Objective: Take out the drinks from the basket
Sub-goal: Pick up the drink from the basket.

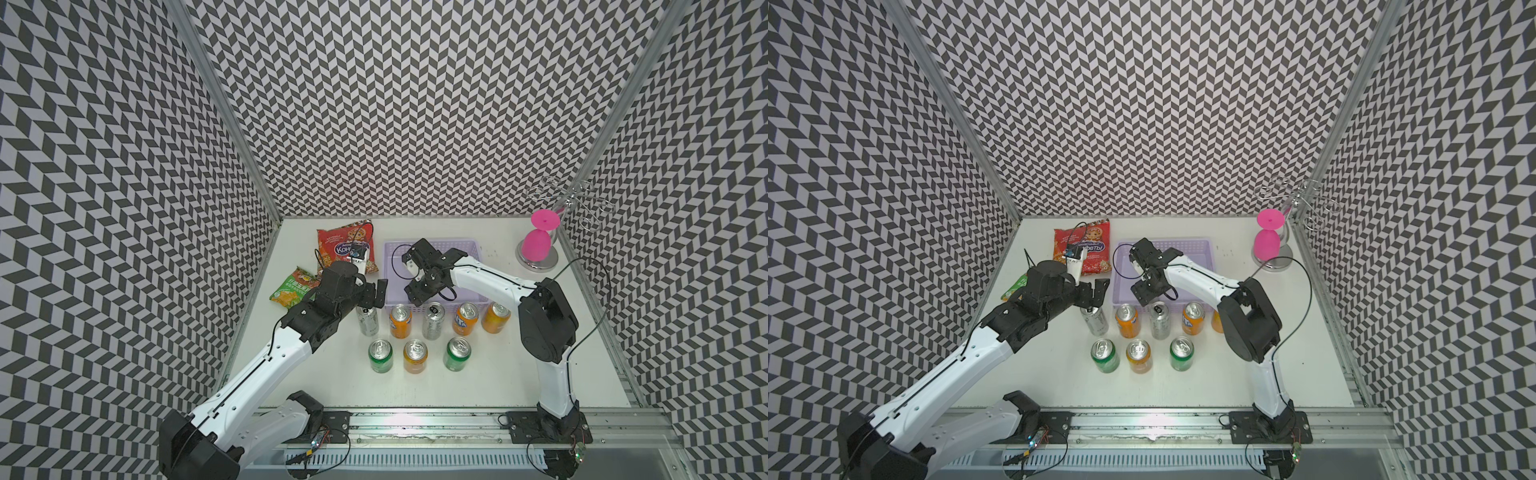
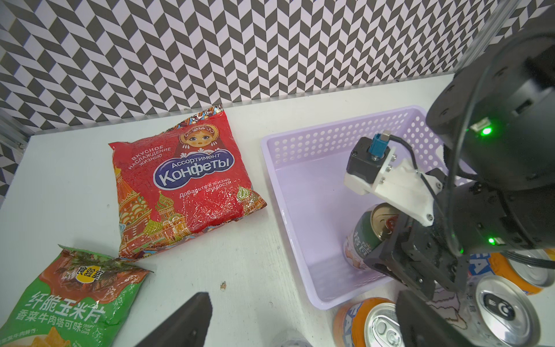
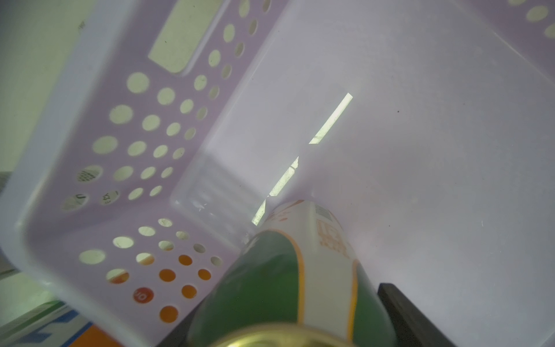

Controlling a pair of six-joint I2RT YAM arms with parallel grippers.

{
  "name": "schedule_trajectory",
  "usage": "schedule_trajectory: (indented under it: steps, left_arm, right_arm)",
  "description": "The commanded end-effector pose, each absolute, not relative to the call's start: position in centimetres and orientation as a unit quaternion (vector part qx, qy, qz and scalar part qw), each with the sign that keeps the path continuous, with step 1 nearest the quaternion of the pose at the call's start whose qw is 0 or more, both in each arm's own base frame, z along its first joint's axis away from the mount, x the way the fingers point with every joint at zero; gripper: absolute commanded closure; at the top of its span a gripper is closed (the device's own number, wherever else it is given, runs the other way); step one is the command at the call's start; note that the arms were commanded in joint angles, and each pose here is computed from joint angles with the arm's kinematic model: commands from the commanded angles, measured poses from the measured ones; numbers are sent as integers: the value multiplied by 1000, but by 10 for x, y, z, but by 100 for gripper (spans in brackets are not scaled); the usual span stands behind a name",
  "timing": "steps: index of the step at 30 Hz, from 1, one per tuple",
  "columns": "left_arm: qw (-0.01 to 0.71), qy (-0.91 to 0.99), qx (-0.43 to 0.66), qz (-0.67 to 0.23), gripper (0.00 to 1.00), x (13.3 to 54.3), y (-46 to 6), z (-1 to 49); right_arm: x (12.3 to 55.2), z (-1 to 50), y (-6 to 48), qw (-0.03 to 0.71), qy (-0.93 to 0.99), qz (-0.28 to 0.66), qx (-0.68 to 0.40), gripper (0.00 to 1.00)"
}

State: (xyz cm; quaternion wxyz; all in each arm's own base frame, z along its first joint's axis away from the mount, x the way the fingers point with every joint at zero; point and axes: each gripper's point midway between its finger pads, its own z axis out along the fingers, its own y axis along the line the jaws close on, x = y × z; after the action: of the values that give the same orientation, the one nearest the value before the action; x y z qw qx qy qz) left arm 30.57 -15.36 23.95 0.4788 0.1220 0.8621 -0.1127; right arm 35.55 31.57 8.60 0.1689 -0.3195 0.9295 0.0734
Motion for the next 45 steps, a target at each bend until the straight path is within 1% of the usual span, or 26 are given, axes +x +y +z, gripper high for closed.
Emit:
schedule_trajectory:
  steps: [1, 7, 18, 34, 45]
  left_arm:
    - [490, 856, 118, -114, 1, 306, -151, 244]
    - [490, 856, 118, -114, 1, 306, -151, 244]
    - [488, 858, 117, -113, 1, 306, -151, 243]
    - [486, 859, 118, -112, 1, 307, -151, 241]
    - [486, 859, 119, -112, 1, 307, -152, 241]
  right_arm:
    - [356, 85, 318, 168, 929, 79, -319, 25]
    - [358, 101, 319, 185, 927, 85, -316, 33]
    - [363, 138, 315, 228, 921, 86, -303, 40]
    - [366, 203, 283, 279, 916, 69, -279, 41]
    - [350, 250, 256, 314, 913, 52, -254, 40]
